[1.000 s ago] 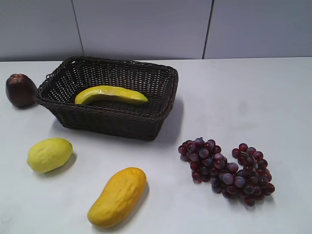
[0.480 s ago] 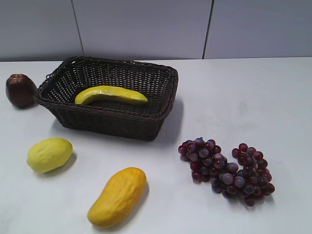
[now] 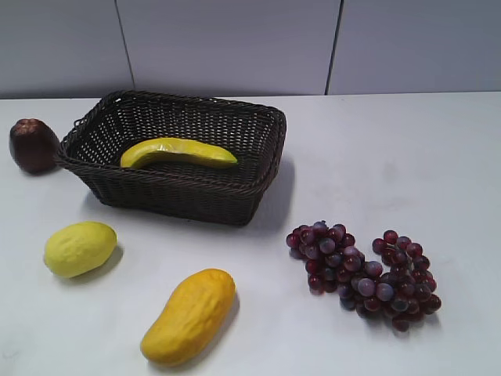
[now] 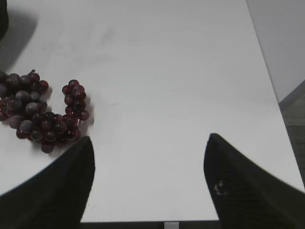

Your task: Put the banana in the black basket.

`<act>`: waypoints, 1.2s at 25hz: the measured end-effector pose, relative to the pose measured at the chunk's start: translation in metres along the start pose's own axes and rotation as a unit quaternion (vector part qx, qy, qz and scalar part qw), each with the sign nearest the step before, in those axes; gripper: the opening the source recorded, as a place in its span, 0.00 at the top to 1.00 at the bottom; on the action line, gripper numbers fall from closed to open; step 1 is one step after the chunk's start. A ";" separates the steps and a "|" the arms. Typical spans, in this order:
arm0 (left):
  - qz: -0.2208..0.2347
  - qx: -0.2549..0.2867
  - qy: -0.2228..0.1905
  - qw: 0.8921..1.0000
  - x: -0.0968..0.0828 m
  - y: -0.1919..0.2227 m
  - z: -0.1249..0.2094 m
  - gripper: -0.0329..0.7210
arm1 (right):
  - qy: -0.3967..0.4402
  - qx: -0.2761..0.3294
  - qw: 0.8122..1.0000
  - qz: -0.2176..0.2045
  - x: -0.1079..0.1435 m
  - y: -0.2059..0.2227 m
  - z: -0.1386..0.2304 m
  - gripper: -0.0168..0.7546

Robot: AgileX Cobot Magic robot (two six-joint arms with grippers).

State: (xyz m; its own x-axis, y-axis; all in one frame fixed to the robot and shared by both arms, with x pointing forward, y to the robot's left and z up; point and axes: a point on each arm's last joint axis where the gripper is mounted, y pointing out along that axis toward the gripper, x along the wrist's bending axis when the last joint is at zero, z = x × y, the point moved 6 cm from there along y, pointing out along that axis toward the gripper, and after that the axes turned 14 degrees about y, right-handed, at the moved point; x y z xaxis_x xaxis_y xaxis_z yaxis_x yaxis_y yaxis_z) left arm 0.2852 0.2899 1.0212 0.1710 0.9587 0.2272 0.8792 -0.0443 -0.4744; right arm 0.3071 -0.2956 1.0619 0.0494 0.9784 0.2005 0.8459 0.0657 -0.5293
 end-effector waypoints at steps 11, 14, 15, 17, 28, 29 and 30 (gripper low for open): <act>0.000 0.000 0.000 1.000 0.000 0.000 0.000 0.64 | -0.002 -0.030 0.999 -0.028 -0.001 -0.002 0.033 0.24; 0.000 0.000 0.000 1.000 0.000 0.000 0.000 0.64 | 0.002 -0.030 0.999 -0.037 -0.001 0.002 0.043 0.24; 0.000 0.000 0.000 1.000 0.000 0.000 0.000 0.64 | 0.003 -0.031 0.999 -0.040 0.000 0.002 0.044 0.24; 0.000 0.000 0.000 1.000 0.000 0.000 0.000 0.64 | 0.004 -0.035 0.999 -0.042 0.000 0.002 0.044 0.24; 0.000 0.000 0.000 1.000 0.000 0.000 0.000 0.64 | 0.005 -0.038 0.998 -0.044 0.001 0.002 0.043 0.24; 0.000 0.000 0.000 1.000 0.000 0.000 0.000 0.64 | 0.005 -0.038 0.998 -0.044 0.001 0.002 0.043 0.24; 0.000 0.000 0.000 1.000 0.000 0.000 0.000 0.64 | 0.005 -0.038 0.998 -0.044 0.001 0.002 0.043 0.24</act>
State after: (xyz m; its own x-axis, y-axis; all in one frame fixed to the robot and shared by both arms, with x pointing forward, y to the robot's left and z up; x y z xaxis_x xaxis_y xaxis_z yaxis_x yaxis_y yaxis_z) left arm 0.2852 0.2899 1.0212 0.1710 0.9587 0.2272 0.8792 -0.0443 -0.4744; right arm 0.2862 -0.2861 1.0256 -0.0220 0.9673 0.2526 0.8855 0.1361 -0.4443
